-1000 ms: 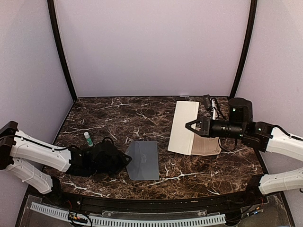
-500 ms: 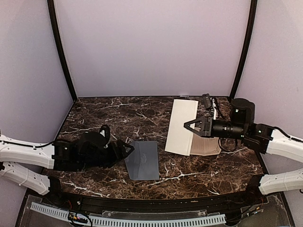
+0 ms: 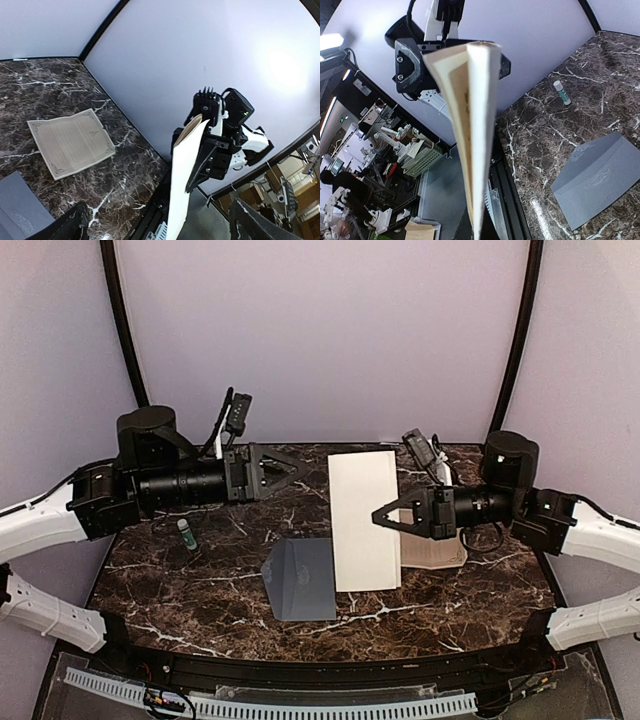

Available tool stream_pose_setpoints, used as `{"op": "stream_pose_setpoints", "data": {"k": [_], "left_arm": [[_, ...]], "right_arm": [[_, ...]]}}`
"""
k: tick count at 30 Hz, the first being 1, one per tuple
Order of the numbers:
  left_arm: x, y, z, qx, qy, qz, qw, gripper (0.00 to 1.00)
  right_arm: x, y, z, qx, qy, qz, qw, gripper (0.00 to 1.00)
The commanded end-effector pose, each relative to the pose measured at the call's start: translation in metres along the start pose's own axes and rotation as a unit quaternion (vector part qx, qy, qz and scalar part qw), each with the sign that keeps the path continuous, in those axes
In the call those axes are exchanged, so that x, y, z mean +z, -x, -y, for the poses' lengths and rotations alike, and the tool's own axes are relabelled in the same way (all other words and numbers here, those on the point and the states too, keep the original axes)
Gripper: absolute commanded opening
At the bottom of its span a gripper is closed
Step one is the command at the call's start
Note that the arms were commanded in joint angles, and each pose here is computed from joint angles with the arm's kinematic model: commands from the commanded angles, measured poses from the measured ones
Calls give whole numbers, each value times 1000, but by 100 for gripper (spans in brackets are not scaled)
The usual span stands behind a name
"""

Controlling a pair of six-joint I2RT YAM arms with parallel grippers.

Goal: Place the letter into the envelope and seal it
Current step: Place the letter in the envelope.

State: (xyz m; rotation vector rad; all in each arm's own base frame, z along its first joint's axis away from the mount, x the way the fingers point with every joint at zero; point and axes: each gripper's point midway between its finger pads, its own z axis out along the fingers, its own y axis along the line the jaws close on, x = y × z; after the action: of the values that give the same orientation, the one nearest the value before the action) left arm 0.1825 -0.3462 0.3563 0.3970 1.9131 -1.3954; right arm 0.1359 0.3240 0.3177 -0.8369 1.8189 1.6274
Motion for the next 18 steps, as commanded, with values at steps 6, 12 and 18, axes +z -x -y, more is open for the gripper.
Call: {"op": "stream_pose_setpoints", "data": {"k": [6,12,18], "left_arm": [[10,-40,35,66,-108,-141,982,99],[21,-56,28,65,-101,-192,974,91],[21,-59,28,70,-108,-200,971,61]], "right_arm": [[25,-32,-24,-11,46,-88,995,0],[39,-35,-24,-19,52,-109,992,0],[47,-38,-20,-19,54,-120,991,0]]}}
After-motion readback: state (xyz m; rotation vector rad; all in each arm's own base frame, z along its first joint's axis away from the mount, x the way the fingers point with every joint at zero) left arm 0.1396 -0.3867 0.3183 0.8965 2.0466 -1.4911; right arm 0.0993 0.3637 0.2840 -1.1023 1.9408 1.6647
